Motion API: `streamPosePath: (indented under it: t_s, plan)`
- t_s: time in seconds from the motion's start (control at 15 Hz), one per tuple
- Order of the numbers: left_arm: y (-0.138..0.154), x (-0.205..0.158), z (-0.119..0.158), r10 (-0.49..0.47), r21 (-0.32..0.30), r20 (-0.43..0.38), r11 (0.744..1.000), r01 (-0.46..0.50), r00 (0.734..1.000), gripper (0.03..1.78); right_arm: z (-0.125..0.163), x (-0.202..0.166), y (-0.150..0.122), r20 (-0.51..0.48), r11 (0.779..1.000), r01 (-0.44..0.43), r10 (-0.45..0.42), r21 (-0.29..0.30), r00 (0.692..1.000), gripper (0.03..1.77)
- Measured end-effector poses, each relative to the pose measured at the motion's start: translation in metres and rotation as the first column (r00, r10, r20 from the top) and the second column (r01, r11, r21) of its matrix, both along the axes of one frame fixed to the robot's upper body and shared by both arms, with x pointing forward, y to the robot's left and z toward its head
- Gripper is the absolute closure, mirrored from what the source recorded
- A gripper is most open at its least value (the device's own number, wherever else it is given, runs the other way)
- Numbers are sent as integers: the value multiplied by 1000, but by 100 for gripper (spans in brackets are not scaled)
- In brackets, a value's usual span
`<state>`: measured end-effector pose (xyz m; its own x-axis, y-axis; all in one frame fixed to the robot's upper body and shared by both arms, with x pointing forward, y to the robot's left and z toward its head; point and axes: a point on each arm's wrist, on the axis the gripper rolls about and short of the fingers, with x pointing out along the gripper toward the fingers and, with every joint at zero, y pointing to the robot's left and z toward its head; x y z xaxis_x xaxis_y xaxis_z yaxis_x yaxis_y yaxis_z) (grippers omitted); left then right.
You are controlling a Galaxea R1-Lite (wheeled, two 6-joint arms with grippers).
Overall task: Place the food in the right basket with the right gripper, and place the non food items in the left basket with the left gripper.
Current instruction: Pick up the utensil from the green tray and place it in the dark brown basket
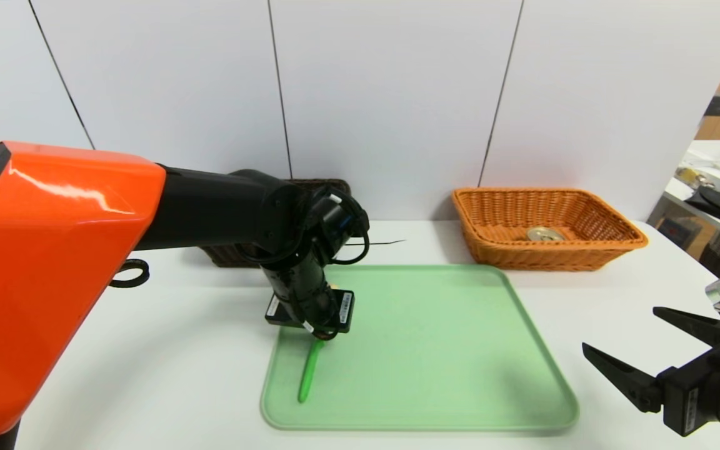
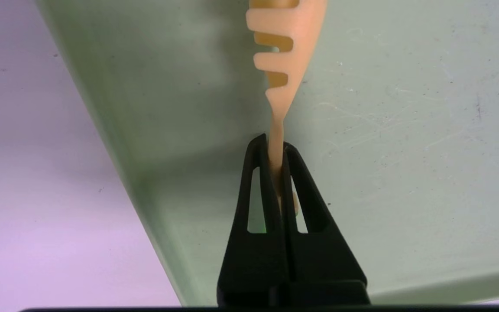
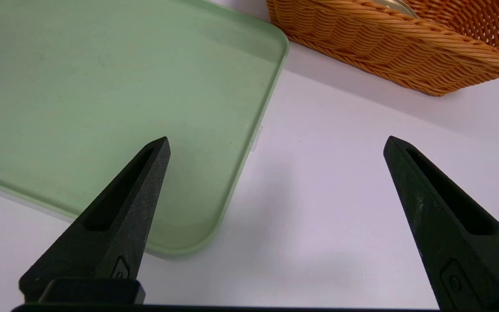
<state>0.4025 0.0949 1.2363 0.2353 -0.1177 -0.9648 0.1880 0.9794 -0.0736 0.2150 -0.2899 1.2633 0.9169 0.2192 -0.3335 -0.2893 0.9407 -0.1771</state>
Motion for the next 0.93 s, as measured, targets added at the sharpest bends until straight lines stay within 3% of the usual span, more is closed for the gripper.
streamPosePath:
  t_s: [0.4, 0.93]
  plan:
    - [3, -6, 19, 2, -13, 56, 1000, -2, 998, 175, -1, 0, 0, -5, 1000, -1, 1, 0, 1000, 10]
    - [20, -55, 88, 17, -43, 333, 999, -3, 943, 175, -3, 4, 2, -21, 1000, -4, 4, -7, 1000, 10]
